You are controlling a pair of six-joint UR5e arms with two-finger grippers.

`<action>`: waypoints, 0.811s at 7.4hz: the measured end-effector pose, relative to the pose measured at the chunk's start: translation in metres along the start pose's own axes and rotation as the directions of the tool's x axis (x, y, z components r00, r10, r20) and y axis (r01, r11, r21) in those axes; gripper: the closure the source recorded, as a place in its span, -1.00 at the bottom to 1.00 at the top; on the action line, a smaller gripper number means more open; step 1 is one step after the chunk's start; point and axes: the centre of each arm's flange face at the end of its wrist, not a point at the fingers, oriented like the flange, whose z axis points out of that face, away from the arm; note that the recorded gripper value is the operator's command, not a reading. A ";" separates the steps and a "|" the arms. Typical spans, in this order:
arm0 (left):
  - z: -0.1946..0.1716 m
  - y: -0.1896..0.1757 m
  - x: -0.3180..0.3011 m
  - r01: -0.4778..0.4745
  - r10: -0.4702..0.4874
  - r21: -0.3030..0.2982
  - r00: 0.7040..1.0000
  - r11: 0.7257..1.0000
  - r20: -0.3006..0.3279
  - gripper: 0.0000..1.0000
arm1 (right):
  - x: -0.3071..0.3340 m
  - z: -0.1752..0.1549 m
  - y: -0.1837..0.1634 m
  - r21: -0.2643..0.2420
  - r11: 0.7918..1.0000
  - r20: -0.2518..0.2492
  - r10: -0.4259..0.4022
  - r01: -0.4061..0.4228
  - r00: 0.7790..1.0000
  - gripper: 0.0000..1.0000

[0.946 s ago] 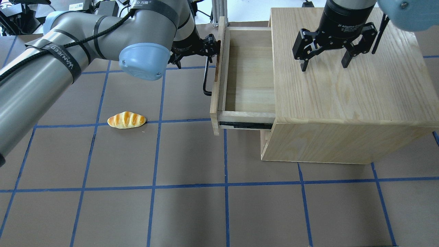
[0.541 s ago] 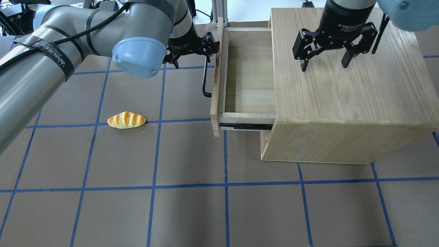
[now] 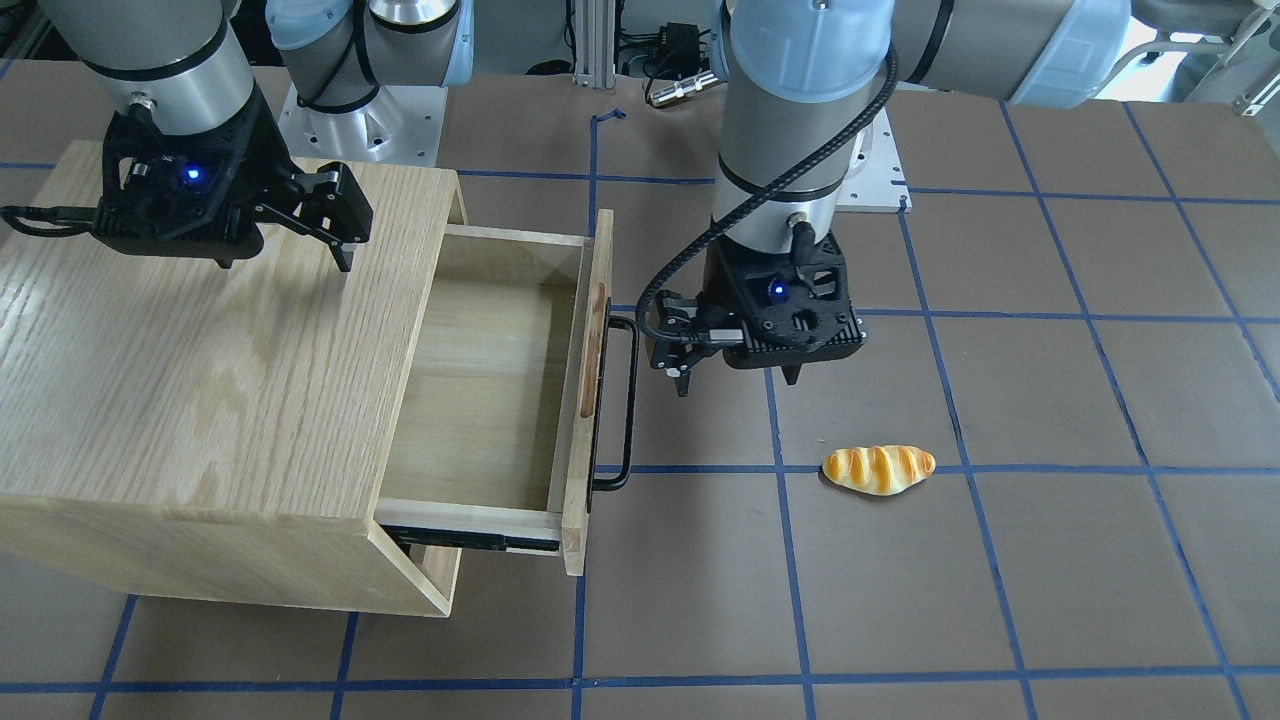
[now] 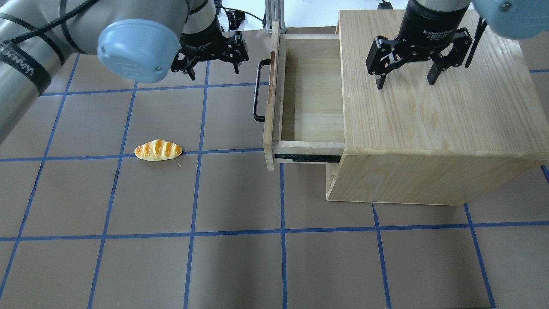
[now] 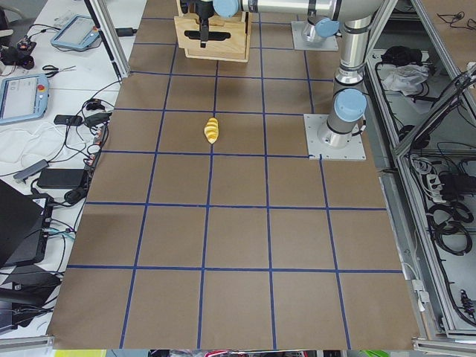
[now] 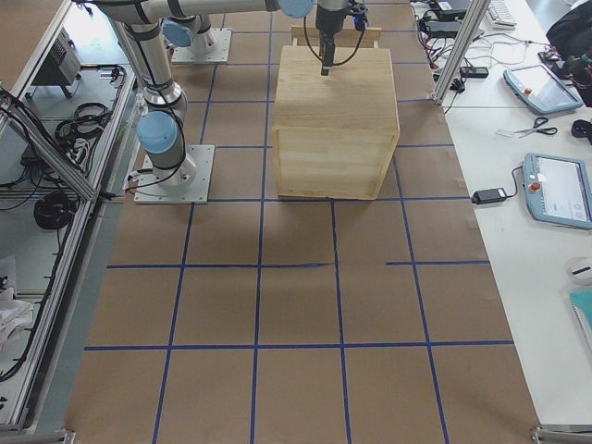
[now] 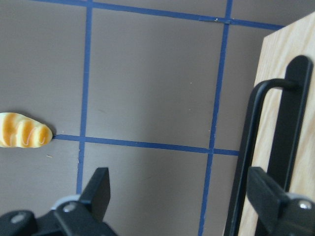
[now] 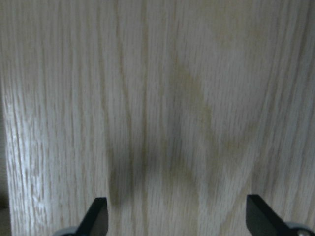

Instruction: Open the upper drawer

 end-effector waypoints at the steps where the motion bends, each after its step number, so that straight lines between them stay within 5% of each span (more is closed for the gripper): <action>1: -0.005 -0.008 -0.026 0.002 -0.002 -0.008 1.000 1.000 0.010 -1.00 | 0.000 0.000 0.000 0.000 1.000 0.000 -0.001 0.001 1.000 -1.00; 4: -0.022 -0.020 -0.108 -0.068 0.070 -0.059 0.997 0.996 0.032 -1.00 | 0.000 0.000 0.000 0.000 1.000 0.000 -0.001 0.001 1.000 -1.00; 6: -0.032 -0.021 -0.144 -0.041 0.040 -0.083 0.999 0.996 -0.012 -1.00 | 0.000 0.000 0.000 -0.001 1.000 0.000 0.000 0.000 1.000 -1.00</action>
